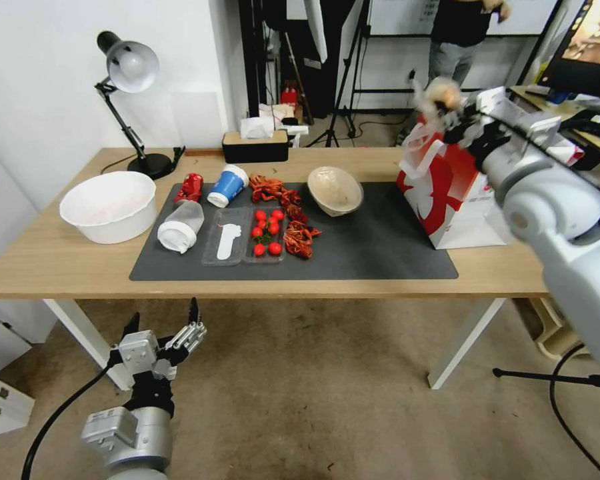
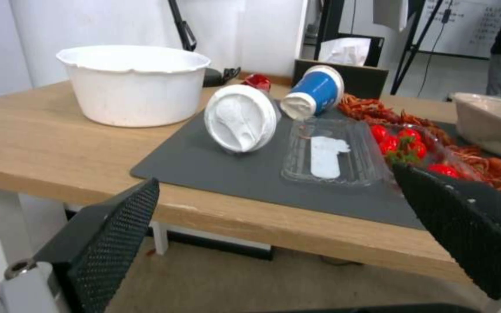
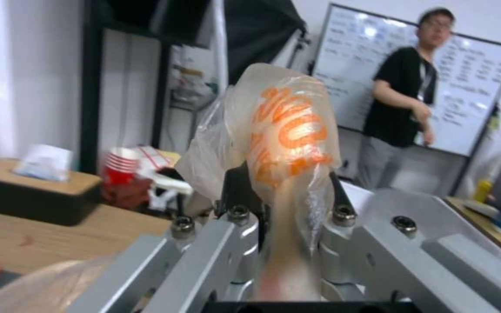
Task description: Pick up the trash from the table and place it into the takeout bag.
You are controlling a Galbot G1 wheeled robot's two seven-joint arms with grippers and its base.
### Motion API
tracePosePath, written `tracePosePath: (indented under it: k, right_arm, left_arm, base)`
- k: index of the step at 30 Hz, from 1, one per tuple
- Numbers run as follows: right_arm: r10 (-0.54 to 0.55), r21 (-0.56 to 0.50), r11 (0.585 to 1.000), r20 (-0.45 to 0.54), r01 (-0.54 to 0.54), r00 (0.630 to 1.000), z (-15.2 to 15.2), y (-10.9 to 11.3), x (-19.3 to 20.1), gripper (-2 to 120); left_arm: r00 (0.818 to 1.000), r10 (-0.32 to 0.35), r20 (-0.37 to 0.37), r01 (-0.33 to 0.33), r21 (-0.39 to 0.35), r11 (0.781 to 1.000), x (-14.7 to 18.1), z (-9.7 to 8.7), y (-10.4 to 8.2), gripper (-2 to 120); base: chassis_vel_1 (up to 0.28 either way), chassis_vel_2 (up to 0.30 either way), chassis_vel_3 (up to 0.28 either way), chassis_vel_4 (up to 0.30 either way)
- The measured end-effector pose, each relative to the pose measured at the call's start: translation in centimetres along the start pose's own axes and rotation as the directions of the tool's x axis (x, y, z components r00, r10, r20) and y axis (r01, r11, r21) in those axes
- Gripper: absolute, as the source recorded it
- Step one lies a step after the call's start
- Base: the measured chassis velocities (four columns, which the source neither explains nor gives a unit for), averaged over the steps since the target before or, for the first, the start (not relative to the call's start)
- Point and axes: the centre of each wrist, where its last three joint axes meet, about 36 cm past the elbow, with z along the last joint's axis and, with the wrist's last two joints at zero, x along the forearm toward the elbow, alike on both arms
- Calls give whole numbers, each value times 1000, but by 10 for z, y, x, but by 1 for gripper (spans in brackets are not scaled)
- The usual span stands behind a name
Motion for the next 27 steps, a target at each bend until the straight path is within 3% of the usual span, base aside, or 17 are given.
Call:
tracePosePath:
  k: [2, 4, 7, 12, 15, 16, 19, 21, 24, 27]
  right_arm:
    - [60, 27, 998, 8, -60, 998, -21, -31, -12, 7]
    - [73, 28, 997, 4, -73, 997, -23, -36, -15, 7]
    - [147, 33, 989, -33, -146, 989, -28, -62, -28, 7]
    - [201, 36, 979, -73, -198, 977, -24, -73, -34, 15]
    - [256, 36, 967, -86, -254, 963, -22, -78, -38, 29]
    - [256, 36, 967, -86, -254, 963, -22, -78, -38, 29]
    - [270, 29, 963, -82, -268, 959, -22, -83, -41, 44]
    - [271, 27, 963, -83, -269, 959, -22, -84, -41, 46]
    - [276, 26, 961, -87, -275, 957, -22, -86, -41, 63]
    - [277, 30, 961, -92, -276, 956, -20, -85, -41, 71]
  left_arm:
    - [1000, 3, 6, -3, 3, 1000, 2, -1, -1, 100]
    - [1000, 5, 7, -5, 4, 1000, 3, -2, -2, 100]
    - [1000, 13, 15, -13, 14, 1000, 6, -4, -6, 100]
    - [1000, 16, 23, -16, 11, 1000, 8, -5, -6, 100]
    - [999, 16, 27, -17, 5, 1000, 9, -6, -4, 100]
    - [999, 16, 27, -17, 5, 1000, 9, -6, -4, 100]
    - [999, 21, 31, -21, 7, 1000, 9, -7, -4, 100]
    - [999, 21, 31, -21, 7, 1000, 9, -7, -4, 100]
    - [999, 21, 34, -21, 8, 1000, 9, -8, -5, 100]
    - [999, 21, 36, -21, 8, 1000, 10, -8, -5, 100]
  base:
    - [0, 0, 0, 0]
    - [0, 0, 0, 0]
    - [0, 0, 0, 0]
    - [0, 0, 0, 0]
    - [0, 0, 0, 0]
    - [0, 0, 0, 0]
    - [0, 0, 0, 0]
    - [0, 0, 0, 0]
    - [0, 0, 0, 0]
    - [0, 0, 0, 0]
